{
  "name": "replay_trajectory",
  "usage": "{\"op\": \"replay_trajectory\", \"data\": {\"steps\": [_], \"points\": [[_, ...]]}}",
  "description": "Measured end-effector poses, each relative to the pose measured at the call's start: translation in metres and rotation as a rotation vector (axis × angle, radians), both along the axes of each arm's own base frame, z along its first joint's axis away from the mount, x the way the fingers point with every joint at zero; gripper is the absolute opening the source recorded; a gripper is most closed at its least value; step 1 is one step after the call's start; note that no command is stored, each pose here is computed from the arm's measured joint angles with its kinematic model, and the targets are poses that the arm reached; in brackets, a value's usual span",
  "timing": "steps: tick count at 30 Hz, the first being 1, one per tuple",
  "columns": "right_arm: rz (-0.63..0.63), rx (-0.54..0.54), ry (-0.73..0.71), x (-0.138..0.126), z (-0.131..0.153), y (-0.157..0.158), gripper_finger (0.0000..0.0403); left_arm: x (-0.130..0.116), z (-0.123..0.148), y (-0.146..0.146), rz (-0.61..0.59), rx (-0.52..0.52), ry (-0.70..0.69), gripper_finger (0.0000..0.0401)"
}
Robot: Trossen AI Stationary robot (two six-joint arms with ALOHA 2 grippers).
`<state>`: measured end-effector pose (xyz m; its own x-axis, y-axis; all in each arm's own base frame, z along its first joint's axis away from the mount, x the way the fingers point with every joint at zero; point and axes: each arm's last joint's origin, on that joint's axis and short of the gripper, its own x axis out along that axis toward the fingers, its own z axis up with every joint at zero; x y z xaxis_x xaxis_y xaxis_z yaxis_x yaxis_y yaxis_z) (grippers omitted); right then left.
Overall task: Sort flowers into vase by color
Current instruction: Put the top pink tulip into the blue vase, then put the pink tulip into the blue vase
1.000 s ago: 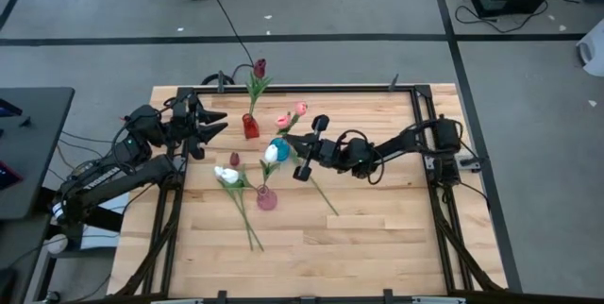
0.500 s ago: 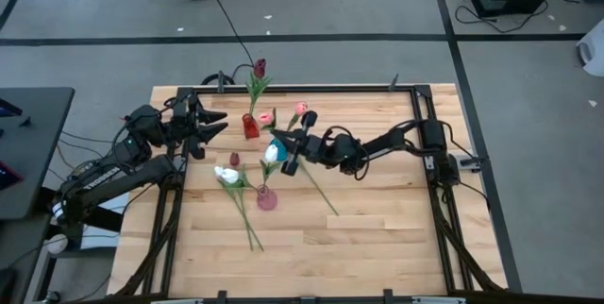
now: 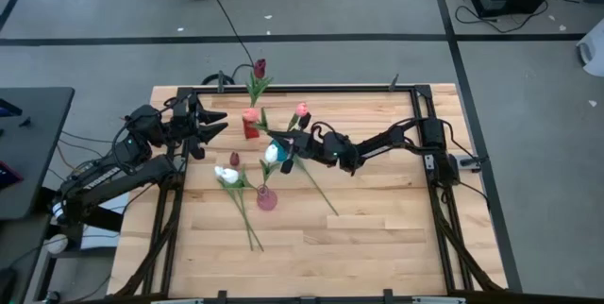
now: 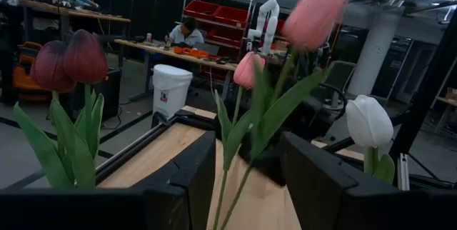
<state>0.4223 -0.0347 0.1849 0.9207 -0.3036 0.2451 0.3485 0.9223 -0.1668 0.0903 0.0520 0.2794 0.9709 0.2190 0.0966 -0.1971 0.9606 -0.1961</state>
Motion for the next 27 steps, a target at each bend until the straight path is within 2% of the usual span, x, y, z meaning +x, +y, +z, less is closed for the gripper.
{"op": "replay_trajectory", "data": {"steps": [7,12,15,18,21,23,27], "points": [[-0.009,0.049,0.238,0.001,-0.016,-0.001,0.0070,0.000,0.000,0.000,0.000,0.000,0.000,0.0163],[-0.005,0.087,0.434,-0.008,-0.005,0.004,0.0109,0.000,0.000,0.000,-0.005,0.000,0.001,0.0163],[0.005,0.126,0.561,-0.020,0.005,0.011,0.0120,0.000,0.000,0.000,-0.008,-0.001,0.002,0.0163],[-0.003,0.254,0.678,-0.032,0.008,0.016,0.0121,0.000,0.000,0.000,-0.008,-0.001,0.003,0.0163],[-0.045,0.462,0.798,-0.043,-0.006,0.019,0.0118,0.000,0.000,0.000,-0.009,-0.002,0.003,0.0163],[-0.038,0.559,0.876,-0.046,-0.019,0.020,0.0117,0.000,0.000,0.000,-0.010,-0.006,0.002,0.0163],[-0.052,0.618,0.954,-0.044,-0.046,0.031,0.0117,0.000,0.000,0.000,-0.010,-0.008,0.003,0.0163]]}}
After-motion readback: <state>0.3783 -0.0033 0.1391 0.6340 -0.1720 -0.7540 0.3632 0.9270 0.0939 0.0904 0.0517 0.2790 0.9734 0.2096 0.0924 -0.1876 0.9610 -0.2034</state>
